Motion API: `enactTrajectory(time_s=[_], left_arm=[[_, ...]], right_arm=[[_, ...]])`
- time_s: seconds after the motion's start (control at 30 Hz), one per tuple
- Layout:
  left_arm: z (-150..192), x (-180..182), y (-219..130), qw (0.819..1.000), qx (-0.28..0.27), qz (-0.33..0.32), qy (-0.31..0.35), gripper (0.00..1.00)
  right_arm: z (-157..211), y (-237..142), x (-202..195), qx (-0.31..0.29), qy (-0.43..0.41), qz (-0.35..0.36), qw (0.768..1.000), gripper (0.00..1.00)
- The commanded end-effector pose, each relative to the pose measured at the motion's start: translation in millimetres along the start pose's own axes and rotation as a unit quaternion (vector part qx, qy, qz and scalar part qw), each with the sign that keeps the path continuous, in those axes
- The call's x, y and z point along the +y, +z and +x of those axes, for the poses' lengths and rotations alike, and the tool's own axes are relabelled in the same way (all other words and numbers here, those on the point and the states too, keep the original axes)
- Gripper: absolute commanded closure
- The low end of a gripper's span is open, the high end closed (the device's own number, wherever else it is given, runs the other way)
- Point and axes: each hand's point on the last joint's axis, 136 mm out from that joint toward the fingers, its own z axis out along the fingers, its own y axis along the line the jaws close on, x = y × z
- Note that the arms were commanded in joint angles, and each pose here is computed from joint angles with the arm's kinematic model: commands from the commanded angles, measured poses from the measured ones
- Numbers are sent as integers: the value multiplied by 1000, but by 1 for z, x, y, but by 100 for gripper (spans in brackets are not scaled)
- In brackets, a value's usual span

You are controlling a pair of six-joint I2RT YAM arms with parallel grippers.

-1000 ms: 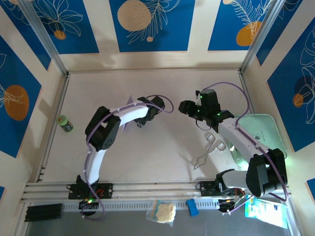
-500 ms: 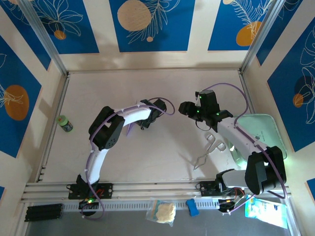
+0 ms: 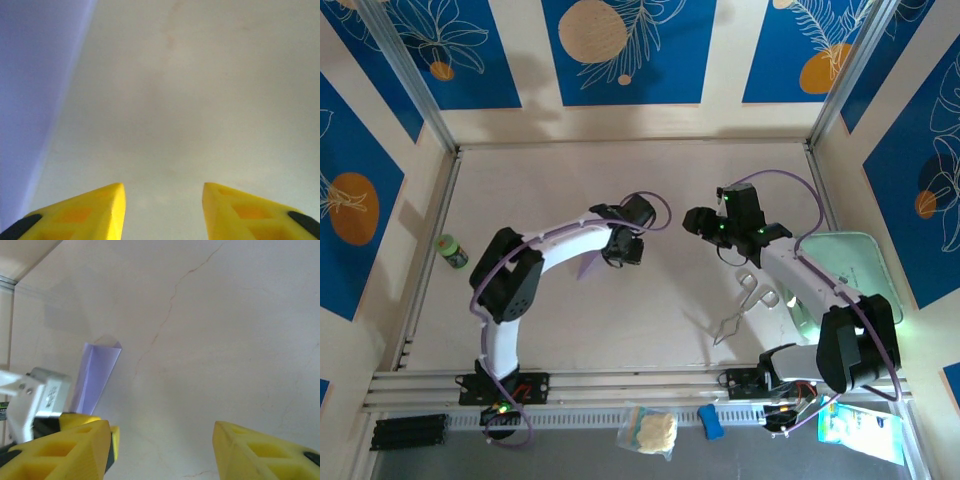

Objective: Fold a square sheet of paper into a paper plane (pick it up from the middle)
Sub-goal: Turn over the paper at the center of the table, then move the paper to the center of the table.

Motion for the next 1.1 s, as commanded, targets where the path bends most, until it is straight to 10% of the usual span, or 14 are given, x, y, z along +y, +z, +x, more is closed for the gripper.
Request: enactTrajectory(time_s=[0.0, 0.67, 1.07], left_arm=[[7, -36, -19, 991, 6, 125, -45, 53], [-14, 87, 23, 974, -37, 109, -197, 64], [12, 63, 48, 968, 18, 162, -190, 66]], right_arm=[[12, 5, -4, 28, 19, 1, 999, 43], [56, 51, 37, 112, 35, 9, 993, 45], [71, 59, 38, 130, 59, 16, 990, 46]])
